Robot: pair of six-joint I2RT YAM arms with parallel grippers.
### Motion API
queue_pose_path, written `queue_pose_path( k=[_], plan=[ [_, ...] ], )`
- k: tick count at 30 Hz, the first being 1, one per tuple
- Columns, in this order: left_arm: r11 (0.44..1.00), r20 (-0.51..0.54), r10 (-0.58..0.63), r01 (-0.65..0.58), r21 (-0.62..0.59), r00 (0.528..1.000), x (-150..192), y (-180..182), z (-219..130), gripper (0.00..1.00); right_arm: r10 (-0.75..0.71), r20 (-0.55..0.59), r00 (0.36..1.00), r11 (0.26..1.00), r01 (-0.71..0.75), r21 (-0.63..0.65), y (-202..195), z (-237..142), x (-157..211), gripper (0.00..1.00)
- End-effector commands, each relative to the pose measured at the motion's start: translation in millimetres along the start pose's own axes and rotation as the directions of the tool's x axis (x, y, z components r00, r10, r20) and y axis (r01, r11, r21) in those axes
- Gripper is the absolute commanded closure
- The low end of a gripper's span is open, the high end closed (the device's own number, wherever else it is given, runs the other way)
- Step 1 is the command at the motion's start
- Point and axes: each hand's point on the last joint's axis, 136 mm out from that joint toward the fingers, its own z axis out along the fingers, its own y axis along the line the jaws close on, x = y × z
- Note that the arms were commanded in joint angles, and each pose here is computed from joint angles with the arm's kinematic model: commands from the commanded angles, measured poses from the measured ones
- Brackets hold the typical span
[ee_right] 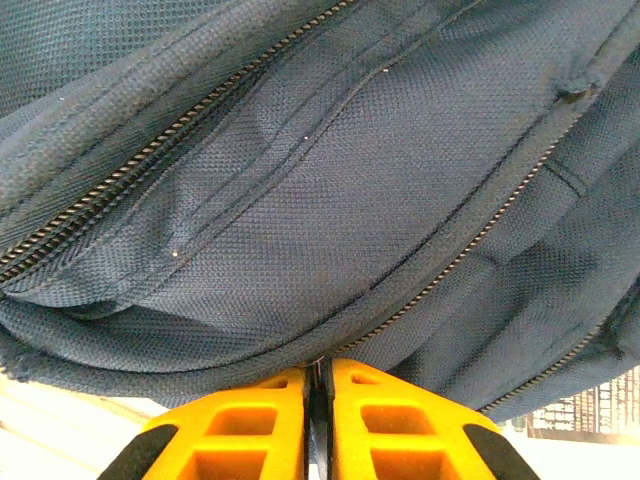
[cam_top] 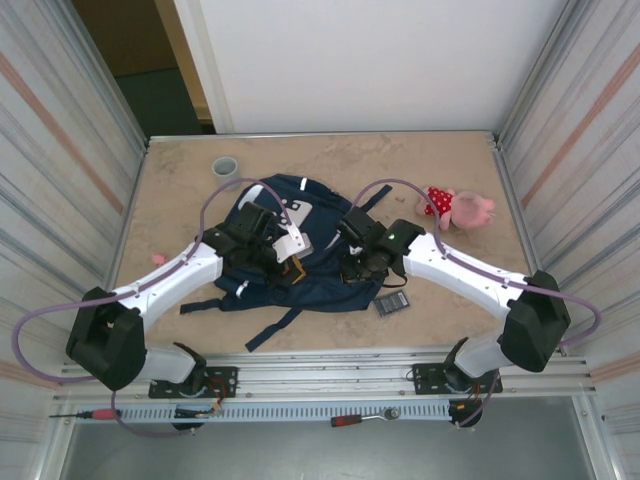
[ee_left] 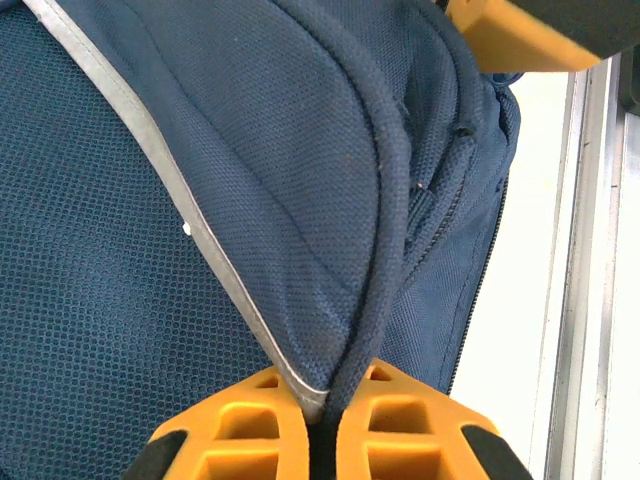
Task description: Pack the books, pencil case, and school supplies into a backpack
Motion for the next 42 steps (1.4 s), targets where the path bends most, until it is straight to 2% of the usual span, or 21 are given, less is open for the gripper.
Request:
queue_pose_path(
  k=[1, 5, 8, 13, 16, 18, 23, 28, 33, 36, 39, 42],
  plan=[
    [1.0, 0.009, -0.014, 0.014, 0.004, 1.0, -1.9, -1.3, -9.4, 1.0, -0.02, -0.02, 1.0, 1.0, 0.02, 0.012, -9.6, 13.0, 4.4, 0.86],
    [1.0, 0.024, -0.013, 0.013, 0.003, 1.0, -5.1, -1.8, -11.2, 1.0, -0.014, -0.015, 1.0, 0.998, 0.013, -0.053, -9.4, 22.2, 7.9, 0.81],
    [1.0, 0.035, -0.01, 0.01, 0.002, 0.999, -6.9, -2.1, -12.0, 1.0, 0.004, -0.013, 1.0, 0.994, -0.006, -0.106, -10.0, 26.2, 10.5, 0.81],
    [0.999, 0.026, -0.021, 0.022, -0.031, 0.999, -3.1, 5.1, -12.3, 1.0, 0.014, 0.021, 1.0, 0.994, -0.011, -0.113, -14.3, 13.4, 9.6, 1.0],
    [0.996, 0.011, -0.043, 0.044, -0.084, 0.999, 4.5, 19.2, -14.5, 1.0, 0.028, 0.06, 0.998, 0.994, -0.022, -0.107, -18.3, -2.7, 8.4, 1.0],
    [0.991, 0.006, -0.046, 0.046, -0.122, 0.999, 10.2, 30.4, -17.0, 1.0, 0.04, 0.079, 0.996, 0.989, -0.028, -0.146, -12.1, -11.9, 11.1, 1.0],
    [0.974, 0.03, -0.087, 0.091, -0.207, 0.996, 8.5, 58.2, -30.1, 0.9, -0.005, 0.088, 0.996, 0.972, 0.026, -0.235, 22.3, -8.6, 25.0, 1.0],
    [0.955, 0.076, -0.139, 0.154, -0.255, 0.987, 6.4, 70.0, -43.7, 0.71, -0.088, 0.073, 0.993, 0.956, 0.105, -0.275, 63.4, 2.3, 33.4, 1.0],
    [0.915, 0.12, -0.264, 0.288, -0.284, 0.957, 11.1, 66.8, -57.8, 0.52, -0.013, 0.105, 0.994, 0.947, 0.046, -0.318, 86.6, 9.2, 18.4, 1.0],
    [0.849, 0.235, -0.412, 0.465, -0.251, 0.88, 6.0, 55.1, -71.8, 0.45, 0.02, 0.133, 0.991, 0.938, 0.027, -0.346, 98.3, 9.9, 11.3, 1.0],
    [0.665, 0.354, -0.623, 0.711, -0.229, 0.697, 21.2, 51.1, -84.0, 0.4, 0.005, 0.151, 0.989, 0.936, 0.048, -0.348, 108.6, 10.5, 10.3, 1.0],
    [0.486, 0.403, -0.768, 0.863, -0.14, 0.498, 37.6, 37.5, -86.5, 0.37, -0.023, 0.153, 0.988, 0.933, 0.076, -0.353, 117.8, 13.3, 13.0, 1.0]
  ],
)
